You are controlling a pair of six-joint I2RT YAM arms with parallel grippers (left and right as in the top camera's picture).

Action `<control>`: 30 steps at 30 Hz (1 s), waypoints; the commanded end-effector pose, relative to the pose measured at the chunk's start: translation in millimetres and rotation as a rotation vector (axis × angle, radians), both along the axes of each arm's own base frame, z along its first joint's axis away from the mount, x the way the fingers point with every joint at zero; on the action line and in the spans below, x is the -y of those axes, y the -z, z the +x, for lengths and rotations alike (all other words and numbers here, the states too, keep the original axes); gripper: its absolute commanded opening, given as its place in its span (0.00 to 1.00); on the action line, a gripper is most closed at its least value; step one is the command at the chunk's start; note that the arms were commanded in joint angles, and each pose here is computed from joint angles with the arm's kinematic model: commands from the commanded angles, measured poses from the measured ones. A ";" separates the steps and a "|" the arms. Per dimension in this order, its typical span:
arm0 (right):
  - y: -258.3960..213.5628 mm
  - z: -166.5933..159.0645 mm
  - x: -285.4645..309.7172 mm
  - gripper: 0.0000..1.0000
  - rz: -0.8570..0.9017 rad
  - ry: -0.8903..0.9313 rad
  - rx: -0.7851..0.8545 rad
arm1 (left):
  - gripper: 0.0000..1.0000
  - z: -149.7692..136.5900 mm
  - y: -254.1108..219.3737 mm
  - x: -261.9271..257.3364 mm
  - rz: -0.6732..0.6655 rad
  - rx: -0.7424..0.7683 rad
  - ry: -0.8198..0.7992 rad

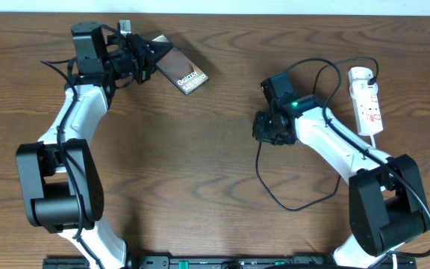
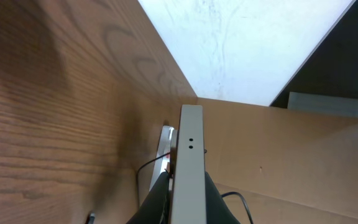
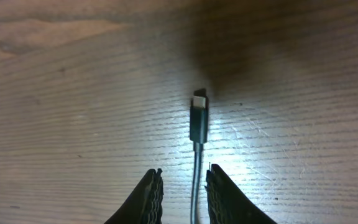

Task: Plug charger to phone and switch on socket
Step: 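Move the right gripper down over the black cable's USB-C plug, then close the right gripper on the USB-C plug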

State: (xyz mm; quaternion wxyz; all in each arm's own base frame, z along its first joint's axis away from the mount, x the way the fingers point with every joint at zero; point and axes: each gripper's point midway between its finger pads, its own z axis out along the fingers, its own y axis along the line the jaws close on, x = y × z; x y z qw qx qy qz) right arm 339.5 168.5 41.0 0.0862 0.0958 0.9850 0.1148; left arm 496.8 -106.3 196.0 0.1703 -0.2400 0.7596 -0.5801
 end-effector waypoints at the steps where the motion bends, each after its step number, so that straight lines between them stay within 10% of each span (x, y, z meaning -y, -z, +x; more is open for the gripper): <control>1: 0.2 -4.2 0.2 0.22 0.002 0.014 -0.001 | 0.07 -2.3 -8.9 2.9 -0.022 0.007 0.023; 30: 53.9 -2.8 0.1 0.23 0.033 0.048 -0.116 | 0.07 -2.0 -8.8 2.6 -0.021 0.007 0.021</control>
